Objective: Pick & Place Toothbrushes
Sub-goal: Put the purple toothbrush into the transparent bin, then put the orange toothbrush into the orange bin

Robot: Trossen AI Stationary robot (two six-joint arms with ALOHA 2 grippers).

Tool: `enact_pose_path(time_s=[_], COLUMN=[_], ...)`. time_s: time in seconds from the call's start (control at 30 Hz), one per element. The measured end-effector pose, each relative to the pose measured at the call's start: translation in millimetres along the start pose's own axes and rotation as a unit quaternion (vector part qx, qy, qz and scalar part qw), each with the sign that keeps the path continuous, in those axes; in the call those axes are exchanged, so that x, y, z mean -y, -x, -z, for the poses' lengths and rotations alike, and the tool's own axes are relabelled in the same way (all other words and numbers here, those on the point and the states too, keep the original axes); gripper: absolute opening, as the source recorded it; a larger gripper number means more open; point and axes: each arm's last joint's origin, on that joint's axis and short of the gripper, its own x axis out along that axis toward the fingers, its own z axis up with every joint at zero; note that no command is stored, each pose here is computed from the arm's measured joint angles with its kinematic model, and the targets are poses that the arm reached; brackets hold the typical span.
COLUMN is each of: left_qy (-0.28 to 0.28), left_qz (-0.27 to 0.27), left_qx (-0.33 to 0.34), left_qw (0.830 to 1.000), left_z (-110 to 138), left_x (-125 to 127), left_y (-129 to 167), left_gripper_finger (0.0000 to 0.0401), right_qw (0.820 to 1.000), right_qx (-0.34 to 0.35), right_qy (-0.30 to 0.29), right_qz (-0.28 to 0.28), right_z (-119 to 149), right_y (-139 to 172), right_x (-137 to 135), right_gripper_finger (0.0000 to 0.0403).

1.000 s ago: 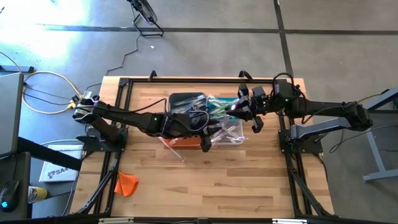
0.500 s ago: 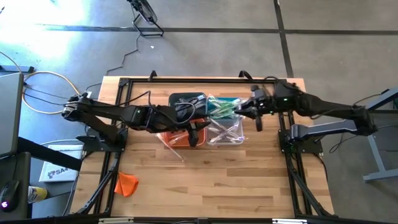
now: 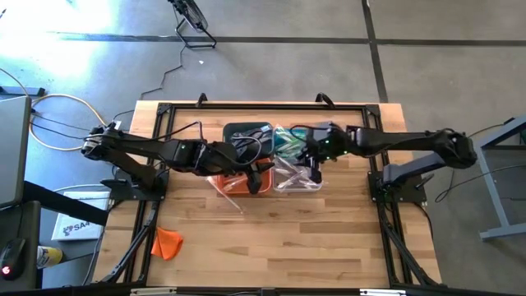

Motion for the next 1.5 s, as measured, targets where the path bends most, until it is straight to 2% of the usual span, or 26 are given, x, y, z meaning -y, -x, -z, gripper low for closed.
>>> enact_pose_path(time_s=[0.3,0.5,0.57,0.77,0.87,1.0,1.13,1.27,1.5], left_qy=[0.002,0.002,0.002,0.001,0.0,-0.002,-0.005,-0.007,0.006], left_qz=[-0.003,-0.002,-0.003,-0.003,-0.002,0.013,0.013,-0.011,-0.039], left_qx=[-0.007,-0.008,-0.009,-0.009,-0.013,-0.028,-0.071,-0.124,-0.229], left_qw=[1.0,1.0,1.0,1.0,1.0,1.0,0.997,0.992,0.973], left_z=[1.3,1.3,1.6,1.6,2.3,4.1,11.5,21.7,39.0], left_x=[-0.8,-0.7,-0.8,-0.8,-1.0,-0.6,-3.2,-8.7,-18.1], left_y=[0.3,0.3,0.3,0.3,0.3,0.4,1.0,3.0,10.0], left_gripper_finger=[0.0147,0.0147,0.0147,0.0147,0.0147,0.0147,0.0147,0.0147,0.0147], right_qw=[0.996,0.993,0.993,0.995,0.996,0.998,0.996,0.987,0.973], right_qx=[-0.061,-0.091,-0.093,-0.088,-0.067,-0.009,0.063,0.13,0.216], right_qy=[0.061,0.079,0.074,0.054,0.057,0.055,0.069,0.084,0.068], right_qz=[0.005,0.011,0.011,0.014,0.017,0.005,-0.014,-0.03,-0.043], right_z=[12.4,20.3,21.1,19.4,11.4,-11.3,-32.1,-42.1,-37.5], right_y=[-34.9,-52.8,-54.6,-49.3,-35.3,-6.3,34.2,76.7,134.4], right_x=[7.5,11.7,12.1,11.0,8.2,1.1,-8.6,-18.0,-29.0], right_gripper_finger=[0.0043,0.0047,0.0078,0.0211,0.0255,0.0271,0.0254,0.0228,0.0175])
